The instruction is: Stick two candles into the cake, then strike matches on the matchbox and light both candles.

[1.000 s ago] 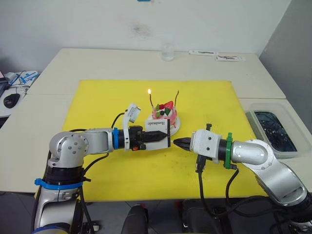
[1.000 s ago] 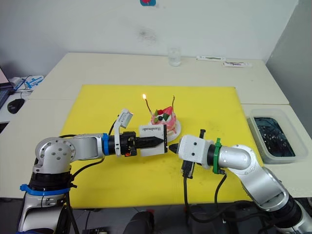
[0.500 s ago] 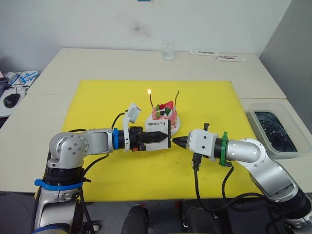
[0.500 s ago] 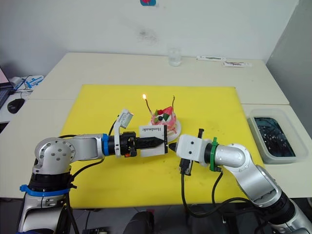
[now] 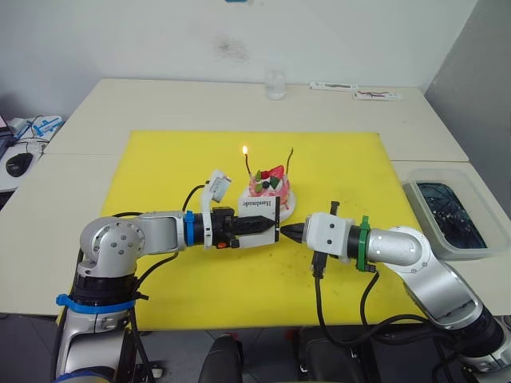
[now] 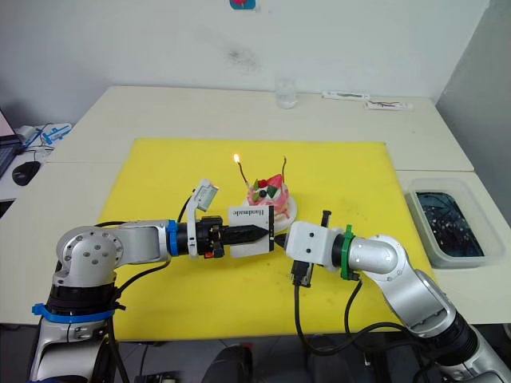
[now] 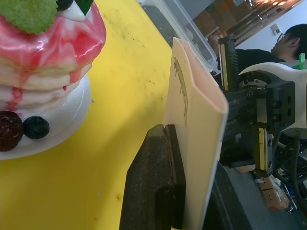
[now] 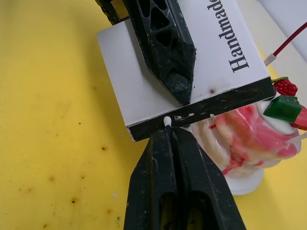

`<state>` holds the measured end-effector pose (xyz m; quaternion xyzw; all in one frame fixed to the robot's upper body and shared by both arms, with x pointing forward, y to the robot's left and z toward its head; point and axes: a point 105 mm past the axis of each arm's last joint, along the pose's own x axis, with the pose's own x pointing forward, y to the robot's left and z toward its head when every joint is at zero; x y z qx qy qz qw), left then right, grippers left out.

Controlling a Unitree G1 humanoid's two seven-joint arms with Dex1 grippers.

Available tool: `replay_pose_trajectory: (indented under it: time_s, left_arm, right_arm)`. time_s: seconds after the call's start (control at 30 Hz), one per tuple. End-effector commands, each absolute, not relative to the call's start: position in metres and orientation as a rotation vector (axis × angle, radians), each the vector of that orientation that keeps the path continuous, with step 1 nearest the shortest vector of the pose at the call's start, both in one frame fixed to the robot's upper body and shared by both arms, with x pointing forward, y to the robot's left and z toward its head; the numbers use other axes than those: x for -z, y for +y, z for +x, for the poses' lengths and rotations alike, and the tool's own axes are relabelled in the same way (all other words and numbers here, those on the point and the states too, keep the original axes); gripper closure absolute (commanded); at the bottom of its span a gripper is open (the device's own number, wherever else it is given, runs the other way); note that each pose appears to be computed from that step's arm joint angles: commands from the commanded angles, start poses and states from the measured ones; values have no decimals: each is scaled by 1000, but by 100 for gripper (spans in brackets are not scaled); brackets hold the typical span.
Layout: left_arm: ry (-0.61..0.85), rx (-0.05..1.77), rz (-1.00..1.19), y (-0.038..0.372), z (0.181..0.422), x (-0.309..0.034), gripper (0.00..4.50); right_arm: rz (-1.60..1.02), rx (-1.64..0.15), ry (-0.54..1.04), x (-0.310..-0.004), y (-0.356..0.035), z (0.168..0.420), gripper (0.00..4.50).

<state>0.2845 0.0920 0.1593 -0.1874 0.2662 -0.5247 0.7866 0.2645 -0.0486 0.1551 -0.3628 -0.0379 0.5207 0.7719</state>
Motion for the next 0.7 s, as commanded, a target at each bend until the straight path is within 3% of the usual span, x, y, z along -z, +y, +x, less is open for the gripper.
replay_pose_trajectory:
  time_s: [0.03, 0.17, 0.3, 0.47, 0.7]
  left_arm:
    - [536, 1214, -420, 83, 274, -171, 450]
    - [504, 1251, -445, 78, 272, -184, 450]
    - [398, 1294, -454, 80, 273, -221, 450]
    - [274, 1238, -350, 109, 279, -273, 450]
    - [379, 1171, -242, 121, 273, -243, 450]
  right_arm:
    - [-806, -1116, -116, -159, -47, 266, 447]
    - [-810, -1132, -83, -149, -46, 265, 447]
    - [-816, -1179, -31, -135, -47, 259, 447]
    - [-778, -1185, -55, -150, -52, 251, 447]
    - [-752, -1122, -34, -156, -65, 254, 447]
